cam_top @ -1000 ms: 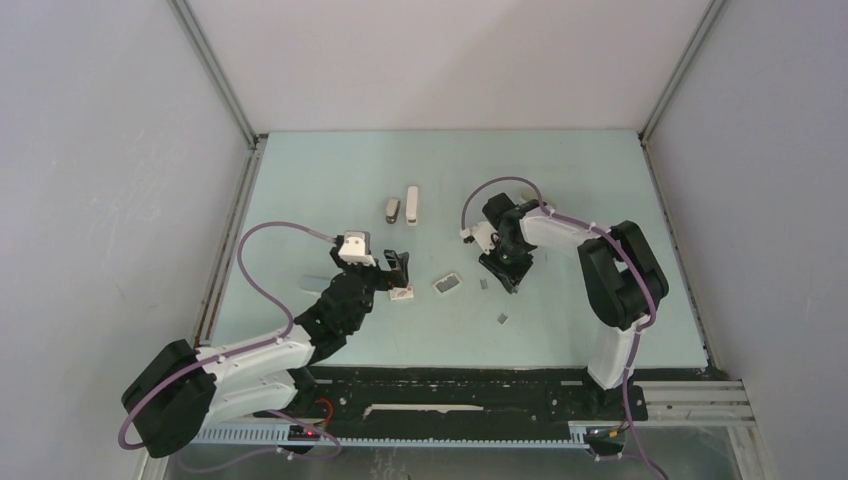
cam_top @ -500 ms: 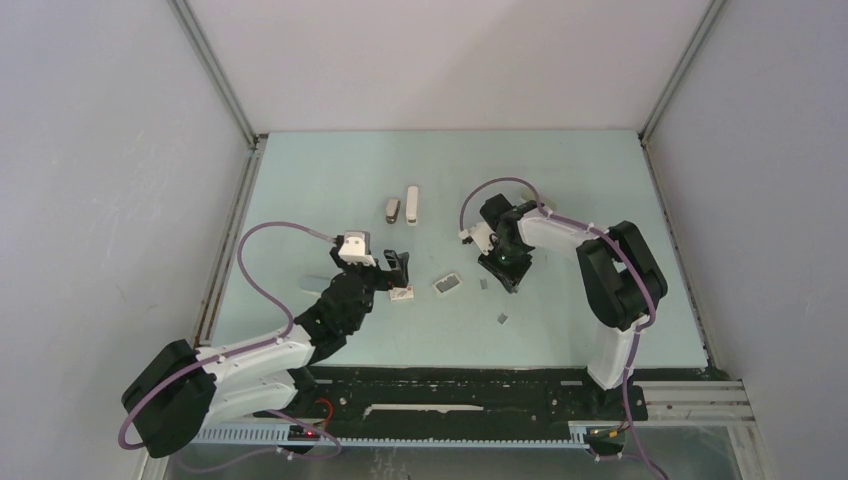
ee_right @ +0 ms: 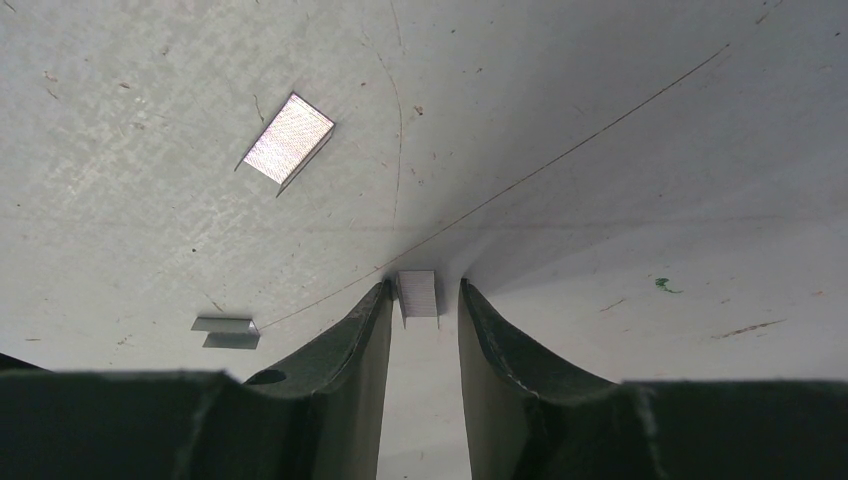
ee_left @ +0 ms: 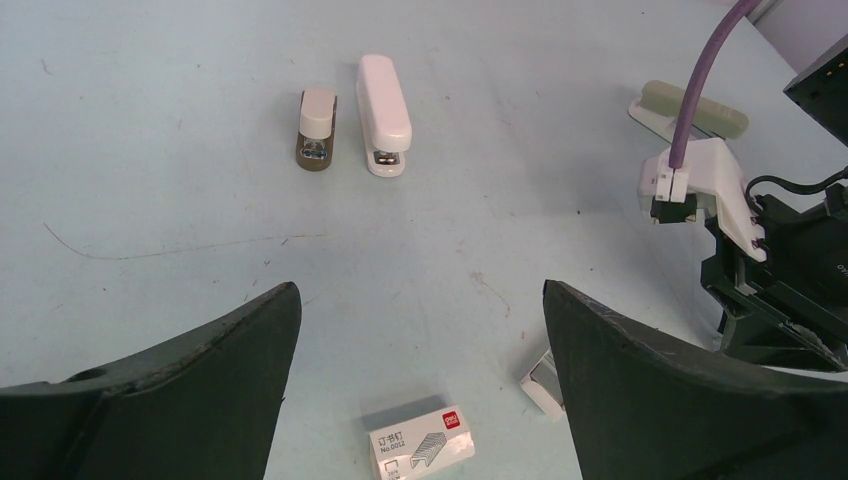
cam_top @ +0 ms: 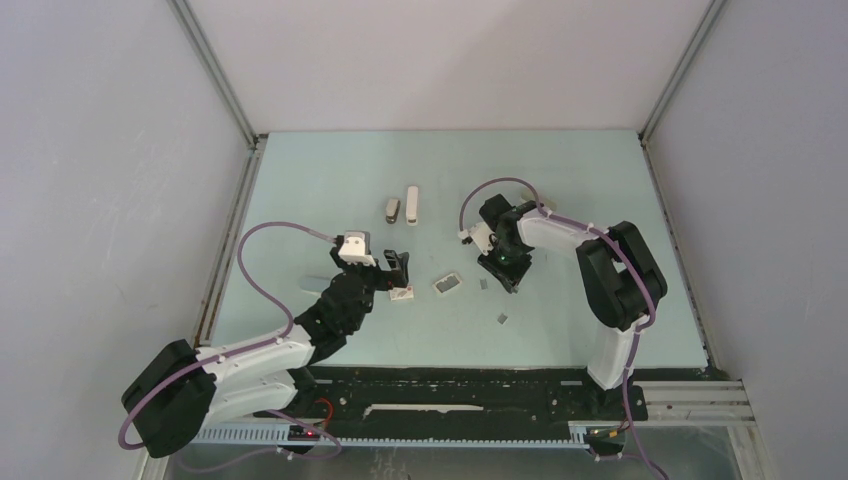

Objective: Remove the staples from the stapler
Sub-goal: Pick up the staple from the center of the board.

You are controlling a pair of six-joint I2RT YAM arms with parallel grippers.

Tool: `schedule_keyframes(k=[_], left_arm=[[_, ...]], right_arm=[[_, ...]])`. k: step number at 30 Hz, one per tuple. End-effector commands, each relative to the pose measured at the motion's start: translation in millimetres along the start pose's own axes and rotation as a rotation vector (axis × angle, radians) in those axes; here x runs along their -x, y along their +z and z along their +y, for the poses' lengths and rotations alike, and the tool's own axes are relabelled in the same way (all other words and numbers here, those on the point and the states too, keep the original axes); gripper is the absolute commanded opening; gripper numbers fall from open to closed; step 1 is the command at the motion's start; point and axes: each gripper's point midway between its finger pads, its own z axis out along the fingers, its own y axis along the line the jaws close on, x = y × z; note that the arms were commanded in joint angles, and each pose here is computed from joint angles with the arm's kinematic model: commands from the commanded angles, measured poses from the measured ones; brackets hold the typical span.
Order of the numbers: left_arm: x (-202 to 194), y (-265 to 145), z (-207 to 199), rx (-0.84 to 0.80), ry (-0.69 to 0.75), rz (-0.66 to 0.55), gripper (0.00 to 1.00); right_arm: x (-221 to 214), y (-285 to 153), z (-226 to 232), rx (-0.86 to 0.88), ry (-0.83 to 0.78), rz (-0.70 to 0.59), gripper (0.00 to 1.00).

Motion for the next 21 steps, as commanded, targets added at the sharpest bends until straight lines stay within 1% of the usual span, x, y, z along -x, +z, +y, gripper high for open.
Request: schedule_keyframes(k=[1, 21], left_arm=[[25.5, 3.9, -9.1, -0.007, -0.027, -0.062, 0.96], [25.5, 3.8, -8.8, -0.006, -0.026, -0.062, 0.96]], right_arm=[[16.7, -3.0, 5.8, -0.002, -0.016, -0.068, 0.40], [23.6, -10.7, 4.1, -0.039, -0.031, -0.104, 0.39]])
